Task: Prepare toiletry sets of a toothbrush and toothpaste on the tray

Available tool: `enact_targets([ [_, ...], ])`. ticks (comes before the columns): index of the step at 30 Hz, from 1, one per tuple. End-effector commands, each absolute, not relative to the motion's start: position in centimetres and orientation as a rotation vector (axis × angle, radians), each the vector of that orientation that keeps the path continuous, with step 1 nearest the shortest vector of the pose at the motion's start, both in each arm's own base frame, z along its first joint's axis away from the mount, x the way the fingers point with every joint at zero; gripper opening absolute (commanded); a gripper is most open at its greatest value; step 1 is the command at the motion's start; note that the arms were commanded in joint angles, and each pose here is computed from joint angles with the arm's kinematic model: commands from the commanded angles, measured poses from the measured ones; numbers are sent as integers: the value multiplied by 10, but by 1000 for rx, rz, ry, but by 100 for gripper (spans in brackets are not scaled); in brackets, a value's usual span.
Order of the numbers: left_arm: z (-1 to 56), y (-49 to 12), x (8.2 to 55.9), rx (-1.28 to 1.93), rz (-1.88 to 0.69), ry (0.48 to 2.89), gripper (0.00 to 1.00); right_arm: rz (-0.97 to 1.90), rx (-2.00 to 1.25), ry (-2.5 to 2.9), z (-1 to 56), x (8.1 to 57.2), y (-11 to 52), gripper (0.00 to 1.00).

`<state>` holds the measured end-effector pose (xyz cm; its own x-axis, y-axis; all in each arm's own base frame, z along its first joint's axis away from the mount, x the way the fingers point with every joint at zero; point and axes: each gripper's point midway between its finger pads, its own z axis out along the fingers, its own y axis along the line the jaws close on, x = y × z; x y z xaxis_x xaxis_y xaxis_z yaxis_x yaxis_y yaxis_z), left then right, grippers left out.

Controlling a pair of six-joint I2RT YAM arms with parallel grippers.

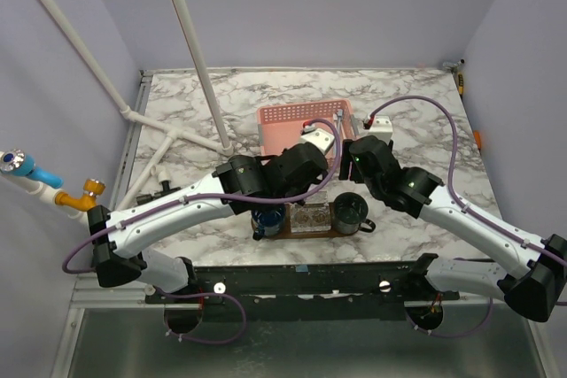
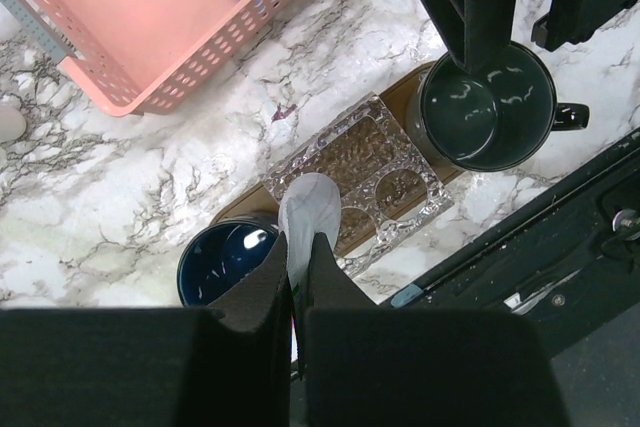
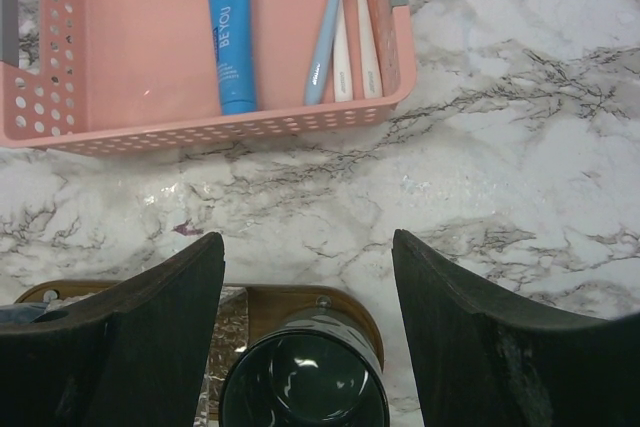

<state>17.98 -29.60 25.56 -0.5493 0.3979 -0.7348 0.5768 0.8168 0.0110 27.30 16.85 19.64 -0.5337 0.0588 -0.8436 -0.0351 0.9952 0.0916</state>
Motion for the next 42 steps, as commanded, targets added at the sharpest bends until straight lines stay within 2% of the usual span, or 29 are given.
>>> enact_targets([
  [1, 255, -301, 187, 692, -276, 2194, 0, 144, 27, 2132, 194, 272, 170, 72],
  [42, 216, -308, 192, 699, -249, 2221, 0, 134, 12, 2176, 173, 268, 171, 72],
])
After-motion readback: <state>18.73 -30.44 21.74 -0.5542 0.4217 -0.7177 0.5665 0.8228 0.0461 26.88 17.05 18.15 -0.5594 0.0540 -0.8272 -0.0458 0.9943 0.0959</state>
